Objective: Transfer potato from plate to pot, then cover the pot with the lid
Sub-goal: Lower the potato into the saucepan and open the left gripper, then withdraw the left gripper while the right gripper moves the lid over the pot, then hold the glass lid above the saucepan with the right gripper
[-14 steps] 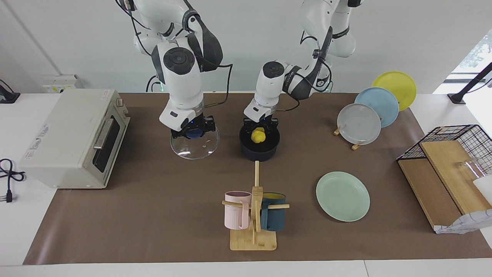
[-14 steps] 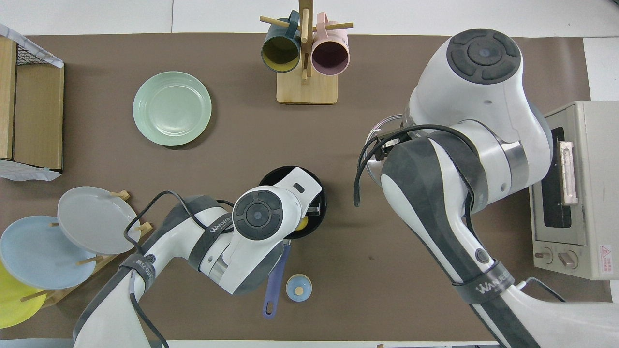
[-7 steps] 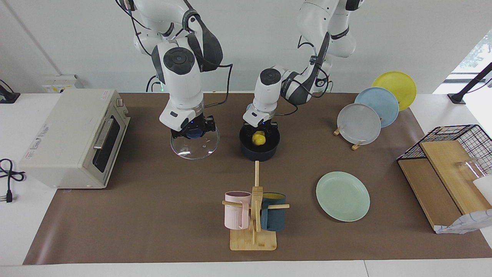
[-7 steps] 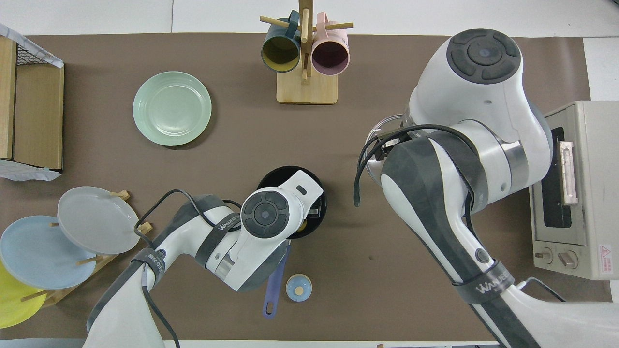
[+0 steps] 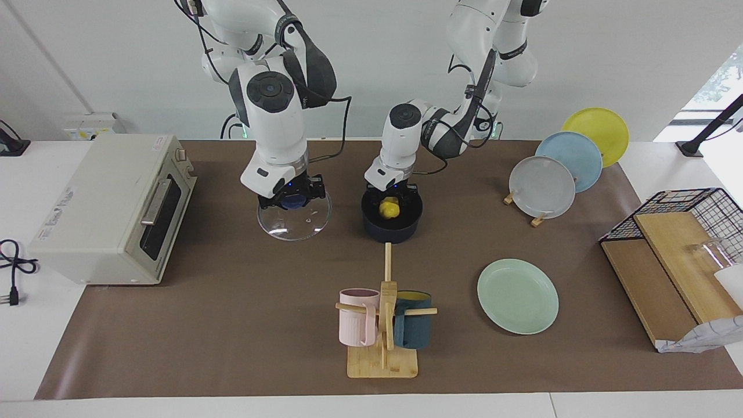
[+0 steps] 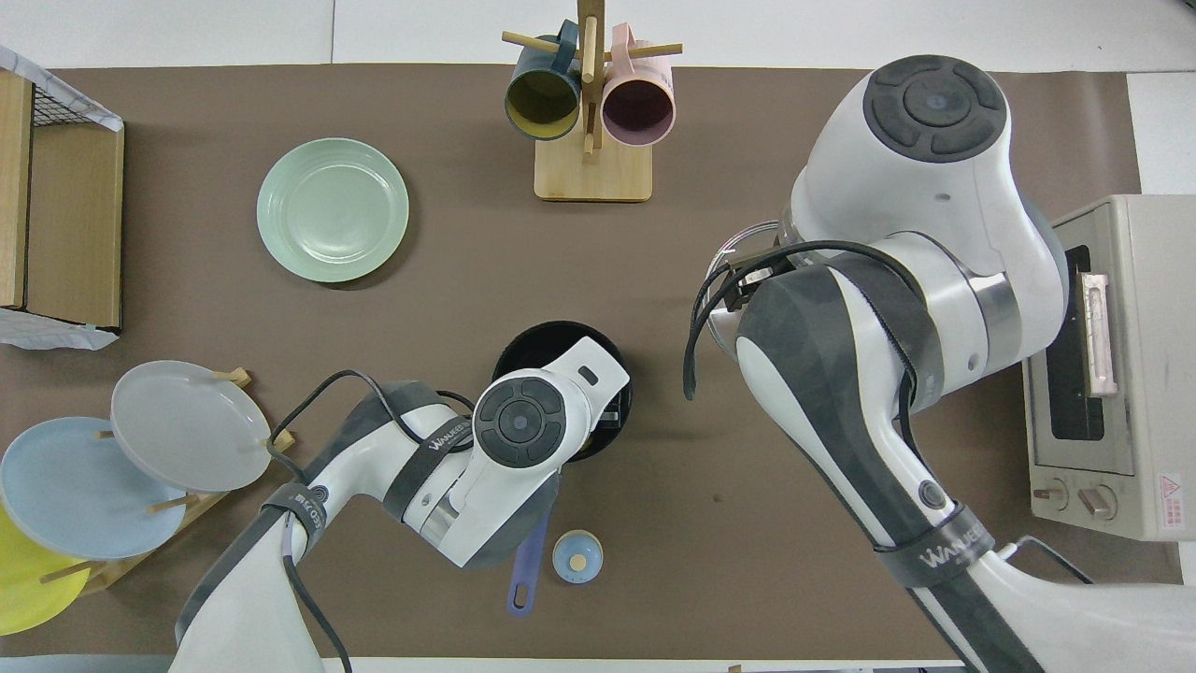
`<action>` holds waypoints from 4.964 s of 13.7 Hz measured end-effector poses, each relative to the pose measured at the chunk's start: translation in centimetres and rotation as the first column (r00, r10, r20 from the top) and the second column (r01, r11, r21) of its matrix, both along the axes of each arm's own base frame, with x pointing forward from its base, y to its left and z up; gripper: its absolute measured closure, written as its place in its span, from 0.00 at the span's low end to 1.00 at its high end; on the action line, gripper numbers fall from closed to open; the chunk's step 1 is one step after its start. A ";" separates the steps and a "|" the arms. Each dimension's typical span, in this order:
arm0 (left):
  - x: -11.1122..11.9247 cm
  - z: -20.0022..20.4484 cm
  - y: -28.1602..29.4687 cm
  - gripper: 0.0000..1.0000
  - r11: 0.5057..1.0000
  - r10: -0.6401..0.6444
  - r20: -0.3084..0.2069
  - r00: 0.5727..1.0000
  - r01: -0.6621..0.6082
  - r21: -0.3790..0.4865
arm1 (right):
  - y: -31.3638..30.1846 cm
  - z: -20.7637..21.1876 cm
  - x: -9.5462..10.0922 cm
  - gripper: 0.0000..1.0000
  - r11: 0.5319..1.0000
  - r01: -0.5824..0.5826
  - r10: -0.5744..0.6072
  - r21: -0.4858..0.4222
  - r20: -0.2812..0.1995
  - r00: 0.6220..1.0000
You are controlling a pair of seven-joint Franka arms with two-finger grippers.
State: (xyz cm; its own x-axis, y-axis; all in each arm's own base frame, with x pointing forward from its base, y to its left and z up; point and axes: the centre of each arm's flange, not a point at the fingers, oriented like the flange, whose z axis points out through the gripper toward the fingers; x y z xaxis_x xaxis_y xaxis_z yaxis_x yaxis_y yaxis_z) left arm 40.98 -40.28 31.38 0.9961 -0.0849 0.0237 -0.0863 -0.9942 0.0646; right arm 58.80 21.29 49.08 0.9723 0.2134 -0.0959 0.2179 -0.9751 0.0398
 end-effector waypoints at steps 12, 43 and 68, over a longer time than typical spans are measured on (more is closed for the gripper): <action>5.6 10.6 2.8 0.00 0.999 0.038 -0.010 0.999 -0.038 0.018 | 0.0 0.0 0.0 0.56 1.000 0.000 0.000 0.000 0.000 1.000; 12.5 31.1 34.0 0.00 0.997 0.016 -0.010 1.000 -0.016 0.077 | 22.9 -10.6 -8.9 0.56 0.988 0.137 -0.143 0.066 0.096 0.985; 12.4 30.9 33.7 0.00 0.997 0.013 -0.044 0.999 -0.010 0.072 | 22.8 -10.5 -10.0 0.04 0.982 0.178 -0.183 0.071 0.085 0.979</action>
State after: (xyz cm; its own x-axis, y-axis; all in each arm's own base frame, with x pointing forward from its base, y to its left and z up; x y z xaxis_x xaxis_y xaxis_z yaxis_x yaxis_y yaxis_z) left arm 53.43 -6.54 62.24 0.9969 -0.0737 -0.0260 -0.0738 -0.9973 -0.0037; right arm 48.84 44.09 38.60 0.9993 0.0364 0.0022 0.0365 -0.9993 -0.0114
